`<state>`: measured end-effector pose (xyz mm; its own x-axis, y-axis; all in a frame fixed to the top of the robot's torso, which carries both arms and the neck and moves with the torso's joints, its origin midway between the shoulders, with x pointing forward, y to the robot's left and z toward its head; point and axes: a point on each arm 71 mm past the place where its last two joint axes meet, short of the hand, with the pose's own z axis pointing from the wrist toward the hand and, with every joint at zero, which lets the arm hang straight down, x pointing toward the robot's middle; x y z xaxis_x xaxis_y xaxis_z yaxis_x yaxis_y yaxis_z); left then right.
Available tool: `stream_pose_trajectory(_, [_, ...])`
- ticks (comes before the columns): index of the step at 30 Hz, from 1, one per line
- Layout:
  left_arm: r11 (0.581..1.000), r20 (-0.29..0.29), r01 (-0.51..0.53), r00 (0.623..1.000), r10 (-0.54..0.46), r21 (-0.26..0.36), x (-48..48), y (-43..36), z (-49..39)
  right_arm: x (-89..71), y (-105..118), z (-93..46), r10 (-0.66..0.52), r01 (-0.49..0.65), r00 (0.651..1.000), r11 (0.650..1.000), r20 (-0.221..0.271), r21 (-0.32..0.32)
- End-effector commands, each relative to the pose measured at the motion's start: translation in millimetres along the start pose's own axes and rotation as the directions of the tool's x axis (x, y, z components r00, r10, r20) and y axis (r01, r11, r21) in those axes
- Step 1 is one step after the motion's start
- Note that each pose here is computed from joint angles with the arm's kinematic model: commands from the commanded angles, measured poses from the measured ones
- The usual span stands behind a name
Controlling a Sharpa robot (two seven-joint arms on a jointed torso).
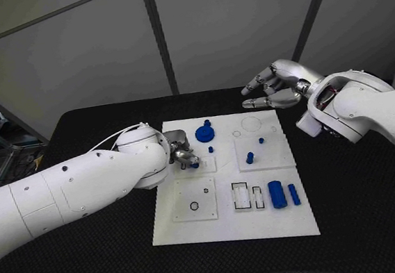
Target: Assemble the parts on the task board
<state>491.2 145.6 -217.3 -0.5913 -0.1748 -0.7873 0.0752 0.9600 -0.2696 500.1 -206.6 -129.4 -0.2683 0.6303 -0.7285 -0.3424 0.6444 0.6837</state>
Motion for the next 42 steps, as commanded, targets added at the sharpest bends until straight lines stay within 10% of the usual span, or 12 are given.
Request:
stream_pose_trajectory(1, [1.000,-0.033,-0.013,0.999,0.012,-0.013,5.6,0.9,1.4,-1.9,0.4,0.5,0.004,-0.004,1.000,1.000,0.006,-0.009])
stream_pose_trajectory(42, [1.000,-0.003,0.005,1.000,-0.005,-0.029,1.6,6.1,3.7,-0.8,-0.3,1.7,0.011,-0.011,1.000,1.000,-0.002,-0.005])
